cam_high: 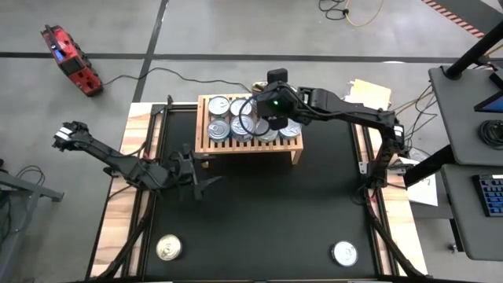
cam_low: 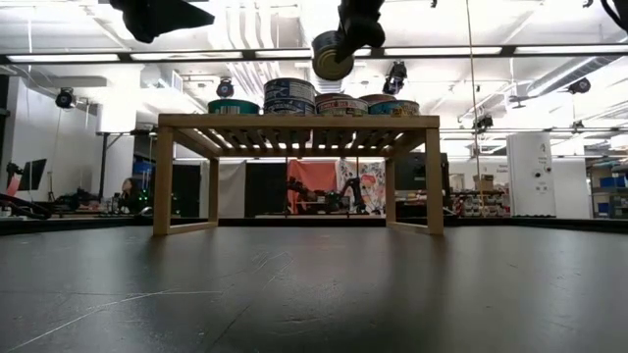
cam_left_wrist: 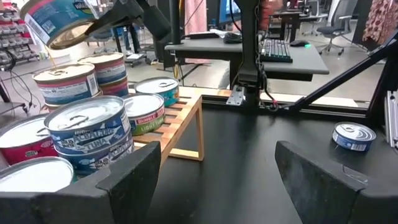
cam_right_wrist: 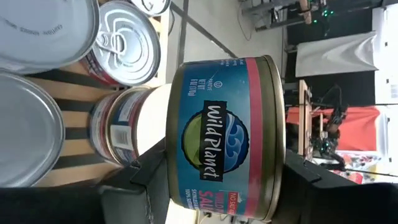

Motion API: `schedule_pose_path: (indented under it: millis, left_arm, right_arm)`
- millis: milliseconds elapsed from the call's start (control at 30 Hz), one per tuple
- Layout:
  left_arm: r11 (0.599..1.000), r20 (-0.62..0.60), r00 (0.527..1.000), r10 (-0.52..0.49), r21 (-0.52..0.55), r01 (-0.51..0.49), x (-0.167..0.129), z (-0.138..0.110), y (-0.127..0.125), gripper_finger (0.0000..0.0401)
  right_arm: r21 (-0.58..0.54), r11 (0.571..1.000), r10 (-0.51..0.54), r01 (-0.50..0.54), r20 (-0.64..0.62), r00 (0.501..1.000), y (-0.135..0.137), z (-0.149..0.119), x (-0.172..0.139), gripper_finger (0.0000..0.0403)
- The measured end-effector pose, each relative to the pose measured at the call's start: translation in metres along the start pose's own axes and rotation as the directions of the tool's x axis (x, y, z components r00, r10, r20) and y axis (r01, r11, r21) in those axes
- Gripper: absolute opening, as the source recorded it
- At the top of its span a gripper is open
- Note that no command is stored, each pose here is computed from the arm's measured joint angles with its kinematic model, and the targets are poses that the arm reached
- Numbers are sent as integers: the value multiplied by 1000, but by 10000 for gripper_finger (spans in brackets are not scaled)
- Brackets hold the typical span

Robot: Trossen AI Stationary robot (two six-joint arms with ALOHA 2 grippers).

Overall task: Stack canned seafood by type on shelf
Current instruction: Stack the blue and pink tuna can on top of the blue and pink tuna can

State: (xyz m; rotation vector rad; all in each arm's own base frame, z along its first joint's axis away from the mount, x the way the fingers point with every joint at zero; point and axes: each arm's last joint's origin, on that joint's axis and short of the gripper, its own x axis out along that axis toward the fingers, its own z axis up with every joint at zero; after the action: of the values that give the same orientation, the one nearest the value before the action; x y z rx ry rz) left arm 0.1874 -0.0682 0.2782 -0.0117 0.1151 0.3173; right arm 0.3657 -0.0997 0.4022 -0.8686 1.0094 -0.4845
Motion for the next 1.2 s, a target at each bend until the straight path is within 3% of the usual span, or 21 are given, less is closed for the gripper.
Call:
schedule_pose_path:
  millis: [500, 1200]
  left_arm:
    - [1000, -38, 999, 4, -9, -5, 13, -12, -11, 300]
    - [1000, -10, 1000, 0, -30, -1, 14, -9, -12, 300]
  right_arm:
    - [109, 993, 49, -54, 42, 998, -16, -17, 20, 184]
    - [103, 991, 83, -83, 1, 997, -5, -24, 36, 191]
